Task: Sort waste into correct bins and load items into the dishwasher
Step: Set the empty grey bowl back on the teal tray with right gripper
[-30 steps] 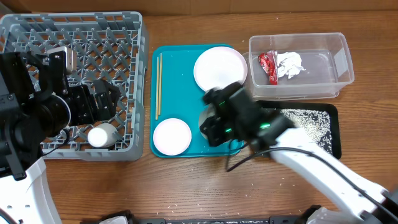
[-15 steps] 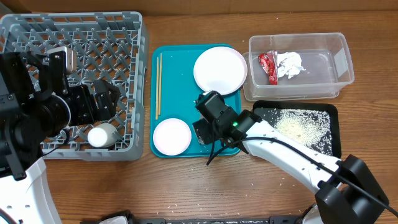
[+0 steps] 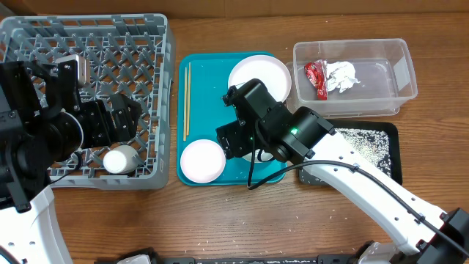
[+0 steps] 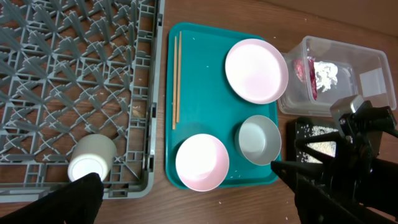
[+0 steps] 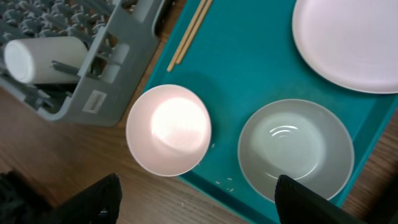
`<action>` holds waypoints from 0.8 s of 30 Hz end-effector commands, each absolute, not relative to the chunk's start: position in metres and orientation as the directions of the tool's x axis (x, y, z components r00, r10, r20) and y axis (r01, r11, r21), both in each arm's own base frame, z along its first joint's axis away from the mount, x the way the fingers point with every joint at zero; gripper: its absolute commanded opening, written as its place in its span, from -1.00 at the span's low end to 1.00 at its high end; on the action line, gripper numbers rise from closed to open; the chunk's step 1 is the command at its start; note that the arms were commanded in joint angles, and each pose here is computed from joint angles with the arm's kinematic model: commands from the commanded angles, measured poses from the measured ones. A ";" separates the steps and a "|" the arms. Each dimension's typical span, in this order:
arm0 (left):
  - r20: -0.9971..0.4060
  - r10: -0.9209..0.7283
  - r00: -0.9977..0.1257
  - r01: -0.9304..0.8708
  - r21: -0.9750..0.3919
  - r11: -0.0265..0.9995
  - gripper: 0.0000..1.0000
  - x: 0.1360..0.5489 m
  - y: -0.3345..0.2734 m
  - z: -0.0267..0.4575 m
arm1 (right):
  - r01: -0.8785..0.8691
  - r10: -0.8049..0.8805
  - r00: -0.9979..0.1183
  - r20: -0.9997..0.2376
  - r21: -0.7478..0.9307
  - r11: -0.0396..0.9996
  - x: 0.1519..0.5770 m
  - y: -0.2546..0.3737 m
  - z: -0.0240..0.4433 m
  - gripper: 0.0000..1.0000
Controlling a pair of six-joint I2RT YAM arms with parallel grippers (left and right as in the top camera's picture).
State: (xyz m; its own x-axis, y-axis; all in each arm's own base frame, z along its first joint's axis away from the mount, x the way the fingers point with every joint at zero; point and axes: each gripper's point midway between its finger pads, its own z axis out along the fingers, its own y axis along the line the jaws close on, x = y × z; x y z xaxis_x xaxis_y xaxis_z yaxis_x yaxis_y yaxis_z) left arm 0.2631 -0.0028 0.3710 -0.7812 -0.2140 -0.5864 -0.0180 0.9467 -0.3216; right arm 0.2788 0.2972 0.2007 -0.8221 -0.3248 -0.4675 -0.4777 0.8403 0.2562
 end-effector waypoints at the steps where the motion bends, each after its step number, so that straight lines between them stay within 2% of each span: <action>1: -0.603 -0.193 -0.774 0.013 -0.320 0.947 1.00 0.264 -0.006 0.376 | -0.502 -0.309 -0.813 -0.493 0.327 0.800 0.271 0.305 0.231 0.61; 6: -0.603 -0.193 -0.774 0.014 -0.320 0.947 0.99 0.264 -0.006 0.376 | -0.562 -0.266 -0.723 -0.638 0.318 0.764 0.267 0.296 0.297 0.74; 9: -0.603 -0.193 -0.774 0.014 -0.320 0.947 0.99 0.264 -0.006 0.376 | -0.596 -0.227 -0.656 -0.720 0.310 0.741 0.258 0.285 0.337 0.89; 10: -0.603 -0.193 -0.774 0.014 -0.320 0.947 0.99 0.264 -0.006 0.376 | -0.602 -0.213 -0.642 -0.737 0.313 0.734 0.253 0.280 0.347 1.00; 18: -0.603 -0.193 -0.774 0.014 -0.320 0.947 1.00 0.264 -0.006 0.376 | -0.638 -0.144 -0.538 -0.830 0.290 0.713 0.227 0.249 0.398 1.00; 24: -0.603 -0.193 -0.774 0.014 -0.320 0.947 1.00 0.264 -0.006 0.376 | -0.637 -0.165 -0.558 -0.813 0.292 0.714 0.216 0.239 0.394 1.00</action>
State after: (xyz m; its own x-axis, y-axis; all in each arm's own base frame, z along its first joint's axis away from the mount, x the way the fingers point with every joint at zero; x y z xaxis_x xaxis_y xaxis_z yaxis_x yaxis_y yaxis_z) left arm 0.2630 -0.0029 0.3710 -0.7814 -0.2141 -0.5861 -0.0181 0.9467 -0.3216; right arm 0.2194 0.2454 0.3942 -0.5561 -0.1490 -0.8176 -0.6389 0.7059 0.3059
